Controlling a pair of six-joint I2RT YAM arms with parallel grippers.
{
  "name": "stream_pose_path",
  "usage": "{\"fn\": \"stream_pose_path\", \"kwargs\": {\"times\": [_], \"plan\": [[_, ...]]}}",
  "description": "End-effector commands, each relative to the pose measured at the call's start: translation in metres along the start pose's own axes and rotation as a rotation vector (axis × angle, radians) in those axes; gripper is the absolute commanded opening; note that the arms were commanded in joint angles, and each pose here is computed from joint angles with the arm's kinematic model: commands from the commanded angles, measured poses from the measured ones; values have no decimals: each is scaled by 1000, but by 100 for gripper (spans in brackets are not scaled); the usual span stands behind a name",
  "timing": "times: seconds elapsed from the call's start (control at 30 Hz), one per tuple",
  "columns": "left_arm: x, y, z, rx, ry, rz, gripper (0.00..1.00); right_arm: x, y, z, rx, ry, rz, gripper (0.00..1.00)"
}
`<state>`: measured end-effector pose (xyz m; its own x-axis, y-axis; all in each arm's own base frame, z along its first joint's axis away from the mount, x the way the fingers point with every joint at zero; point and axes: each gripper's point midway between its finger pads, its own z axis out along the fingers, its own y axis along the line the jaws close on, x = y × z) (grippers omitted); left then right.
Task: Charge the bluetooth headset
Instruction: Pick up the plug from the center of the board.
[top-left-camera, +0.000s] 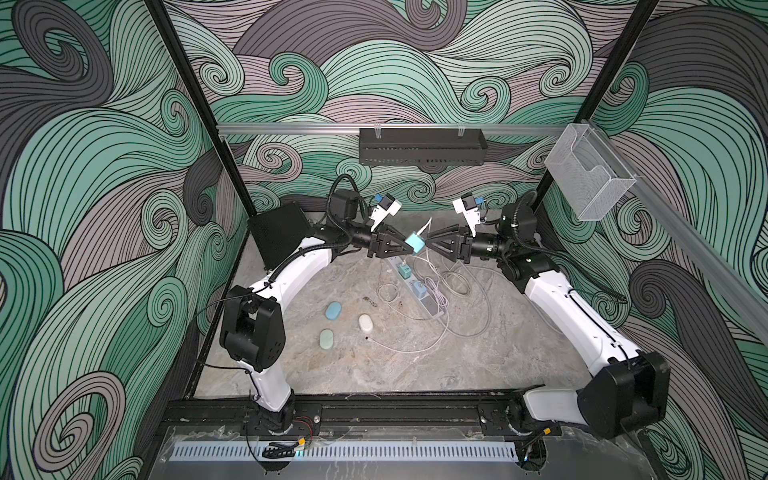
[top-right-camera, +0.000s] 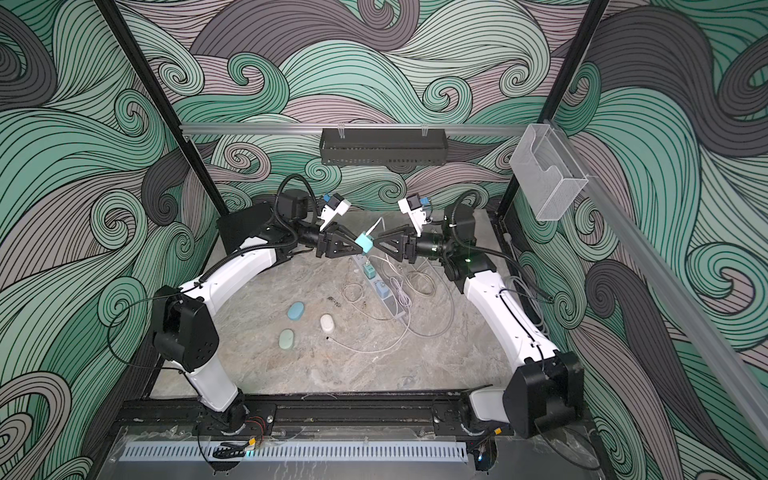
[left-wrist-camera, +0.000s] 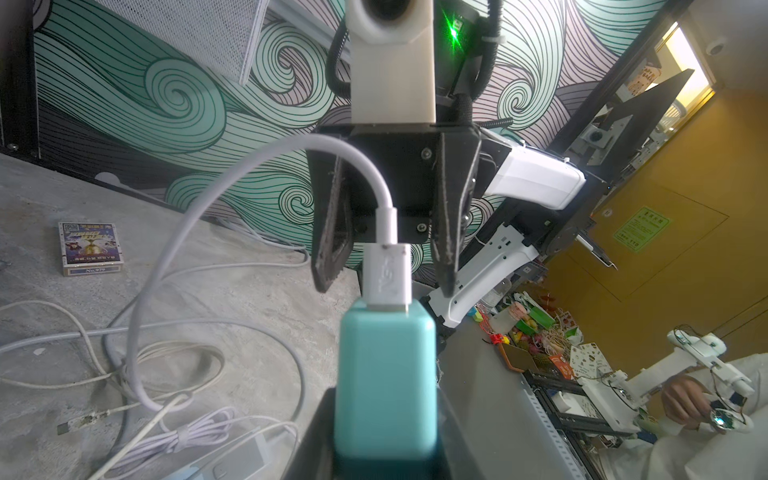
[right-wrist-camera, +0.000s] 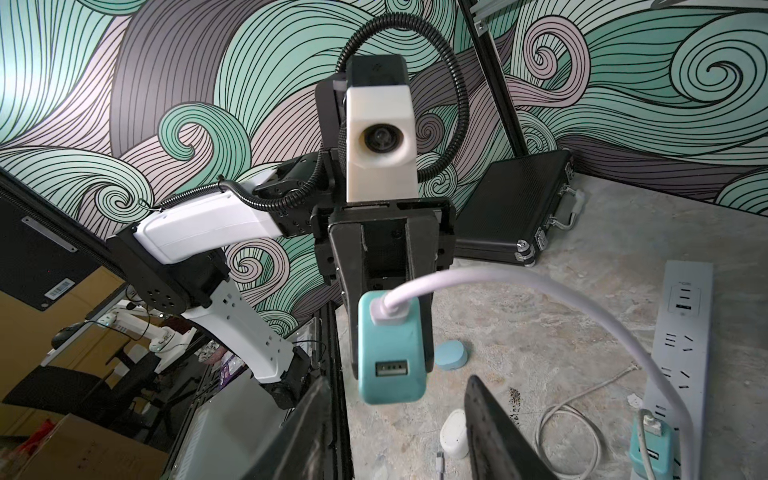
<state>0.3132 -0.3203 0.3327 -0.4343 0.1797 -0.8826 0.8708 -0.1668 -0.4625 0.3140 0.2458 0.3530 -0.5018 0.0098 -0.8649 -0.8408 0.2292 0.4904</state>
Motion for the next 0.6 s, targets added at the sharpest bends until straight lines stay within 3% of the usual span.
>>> {"fn": "stream_pose_path", "kwargs": {"times": [0.0,0.57], "plan": [[-11,-14,0,45,-2,67,0,-2,5,6,-22,22,-20,49],[-11,-8,2,39,4,38,0,6,9,21,-55,82,-47,34]]}}
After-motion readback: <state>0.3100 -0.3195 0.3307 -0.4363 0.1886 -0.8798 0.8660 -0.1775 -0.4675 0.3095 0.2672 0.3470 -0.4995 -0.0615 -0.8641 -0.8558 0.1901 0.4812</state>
